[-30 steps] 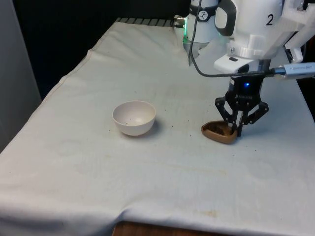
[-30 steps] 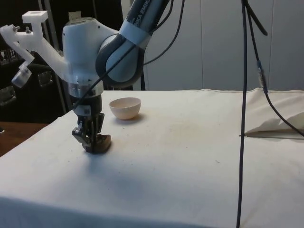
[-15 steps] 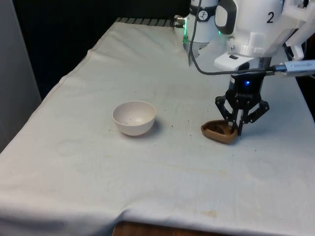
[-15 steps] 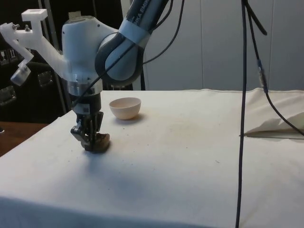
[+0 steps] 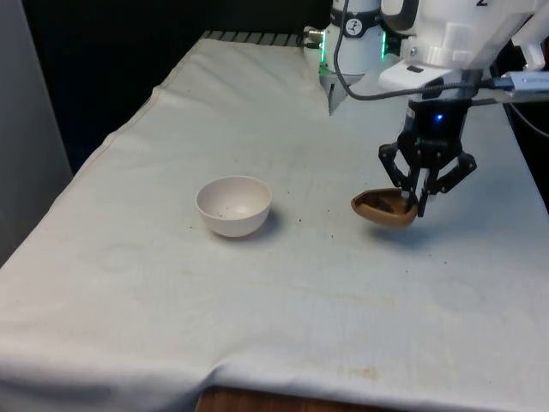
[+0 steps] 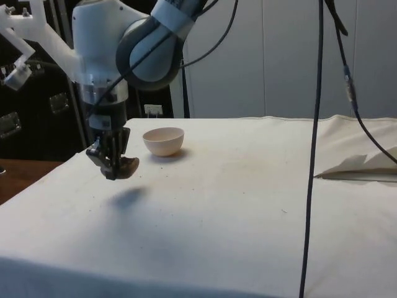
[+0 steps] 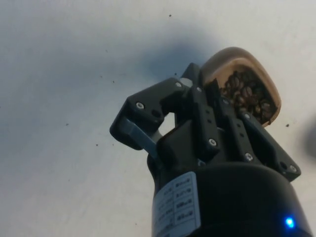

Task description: Pour the coffee beans from the cup into the bowl.

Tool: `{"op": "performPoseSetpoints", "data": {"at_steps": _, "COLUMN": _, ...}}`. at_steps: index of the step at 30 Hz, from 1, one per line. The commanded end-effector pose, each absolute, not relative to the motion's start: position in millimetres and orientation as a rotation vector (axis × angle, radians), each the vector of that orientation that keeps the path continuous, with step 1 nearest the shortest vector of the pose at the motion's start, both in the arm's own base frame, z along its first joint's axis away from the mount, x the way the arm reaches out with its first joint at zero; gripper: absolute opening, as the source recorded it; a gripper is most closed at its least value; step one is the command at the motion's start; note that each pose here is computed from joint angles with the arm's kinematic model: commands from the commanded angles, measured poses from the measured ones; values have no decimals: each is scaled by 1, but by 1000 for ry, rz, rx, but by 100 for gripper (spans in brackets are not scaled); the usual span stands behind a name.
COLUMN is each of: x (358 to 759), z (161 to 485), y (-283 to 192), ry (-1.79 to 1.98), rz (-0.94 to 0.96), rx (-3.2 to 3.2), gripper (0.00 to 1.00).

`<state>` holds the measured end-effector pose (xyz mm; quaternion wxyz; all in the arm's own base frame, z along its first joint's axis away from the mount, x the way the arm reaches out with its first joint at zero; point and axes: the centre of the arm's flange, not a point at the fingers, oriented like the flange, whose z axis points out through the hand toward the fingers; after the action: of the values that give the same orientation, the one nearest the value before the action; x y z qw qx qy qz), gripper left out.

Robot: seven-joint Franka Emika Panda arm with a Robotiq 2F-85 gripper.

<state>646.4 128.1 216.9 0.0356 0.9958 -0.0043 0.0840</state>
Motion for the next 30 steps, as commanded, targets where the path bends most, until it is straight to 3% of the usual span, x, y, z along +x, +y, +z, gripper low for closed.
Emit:
{"op": "performPoseSetpoints", "data": {"at_steps": 1, "x": 646, "z": 223, "y": 129, "ry": -12, "rz": 257, "rx": 3055, "gripper": 1}}
{"op": "performPoseSetpoints", "data": {"at_steps": 30, "x": 655, "z": 281, "y": 123, "ry": -23, "rz": 269, "rx": 3012, "gripper": 1}}
